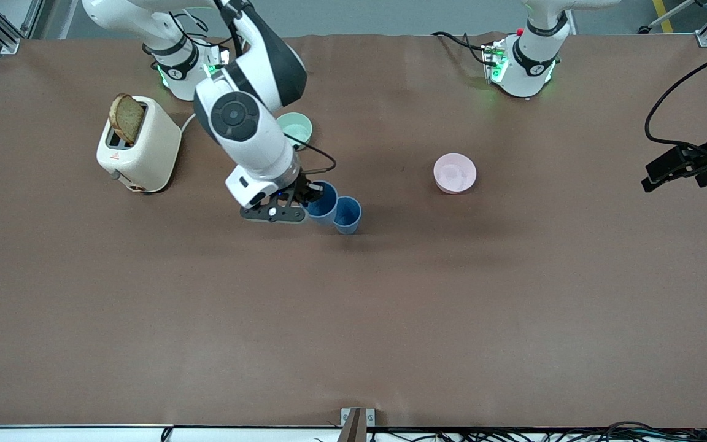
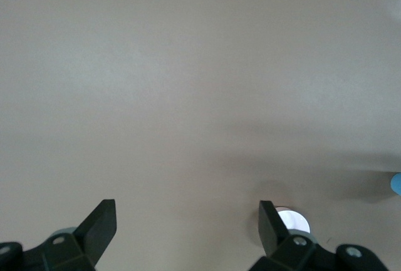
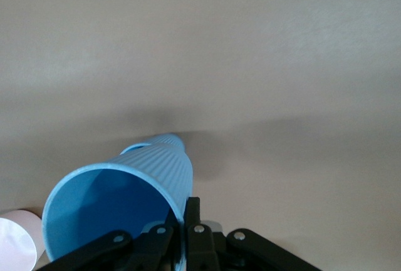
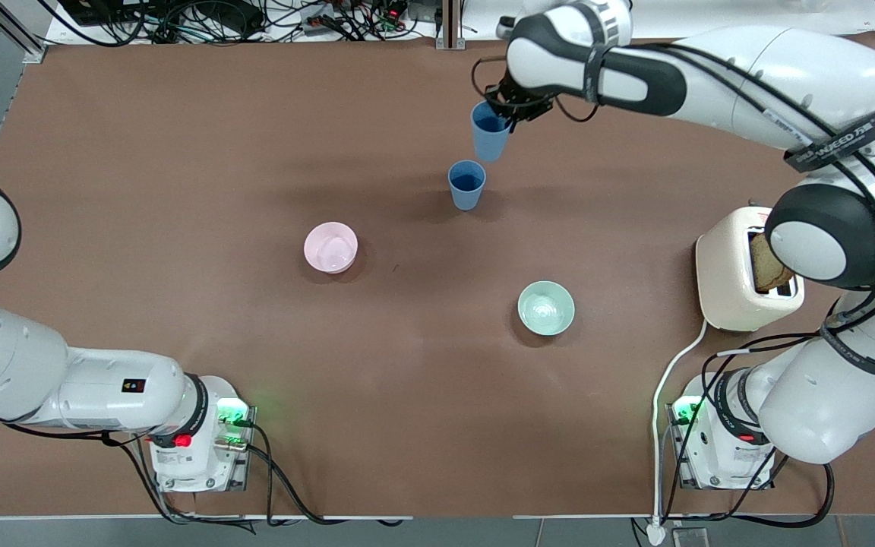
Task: Stack blue cups with both arms
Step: 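Lower the held cup into the placed cup and open the right gripper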
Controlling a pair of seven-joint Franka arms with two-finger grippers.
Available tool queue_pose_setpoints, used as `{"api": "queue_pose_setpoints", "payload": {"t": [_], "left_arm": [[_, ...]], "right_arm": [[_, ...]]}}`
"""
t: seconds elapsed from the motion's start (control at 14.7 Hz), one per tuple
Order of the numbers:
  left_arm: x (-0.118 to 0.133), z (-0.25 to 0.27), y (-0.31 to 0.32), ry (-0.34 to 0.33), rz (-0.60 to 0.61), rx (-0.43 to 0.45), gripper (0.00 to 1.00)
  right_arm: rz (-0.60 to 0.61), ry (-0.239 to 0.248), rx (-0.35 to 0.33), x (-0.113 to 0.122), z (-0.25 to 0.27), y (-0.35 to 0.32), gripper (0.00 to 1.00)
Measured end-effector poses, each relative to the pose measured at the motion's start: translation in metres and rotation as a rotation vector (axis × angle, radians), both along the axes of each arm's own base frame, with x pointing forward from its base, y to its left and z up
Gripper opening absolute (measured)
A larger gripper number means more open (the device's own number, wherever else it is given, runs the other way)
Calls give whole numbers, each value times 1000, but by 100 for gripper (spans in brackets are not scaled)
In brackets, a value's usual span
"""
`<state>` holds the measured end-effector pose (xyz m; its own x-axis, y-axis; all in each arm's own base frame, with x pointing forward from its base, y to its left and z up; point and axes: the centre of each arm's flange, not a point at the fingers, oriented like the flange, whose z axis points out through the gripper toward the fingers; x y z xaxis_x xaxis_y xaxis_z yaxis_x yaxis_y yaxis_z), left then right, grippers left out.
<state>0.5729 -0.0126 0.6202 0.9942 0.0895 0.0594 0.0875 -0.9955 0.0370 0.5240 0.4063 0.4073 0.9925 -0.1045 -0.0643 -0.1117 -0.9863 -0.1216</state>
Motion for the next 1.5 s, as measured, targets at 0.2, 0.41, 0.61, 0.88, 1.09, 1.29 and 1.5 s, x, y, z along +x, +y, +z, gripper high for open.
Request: {"api": "queue_pose_setpoints", "payload": {"t": [0.2, 0.41, 0.61, 0.88, 1.09, 1.29, 1.5], "left_arm": [[-1, 6, 0, -22, 0, -1, 100], [-1, 6, -1, -23, -3, -1, 100], [0, 5, -1, -20, -9, 0, 100], [0, 5, -4, -22, -18, 0, 100], [-1, 10, -5, -31, -21, 0, 100], [-1, 12, -5, -34, -26, 0, 100], [-3, 10, -7, -18, -50, 1, 100]], "right_arm": [[2, -5, 2, -10, -12, 16, 4], [-9, -24, 8, -4, -25, 16, 4], [-14, -33, 8, 0, -39, 18, 4], [-4, -24, 1, -5, -46, 23, 4], [5, -26, 3, -9, -46, 28, 4], [5, -26, 3, -9, -46, 28, 4], [6, -25, 3, -9, -46, 28, 4]]}}
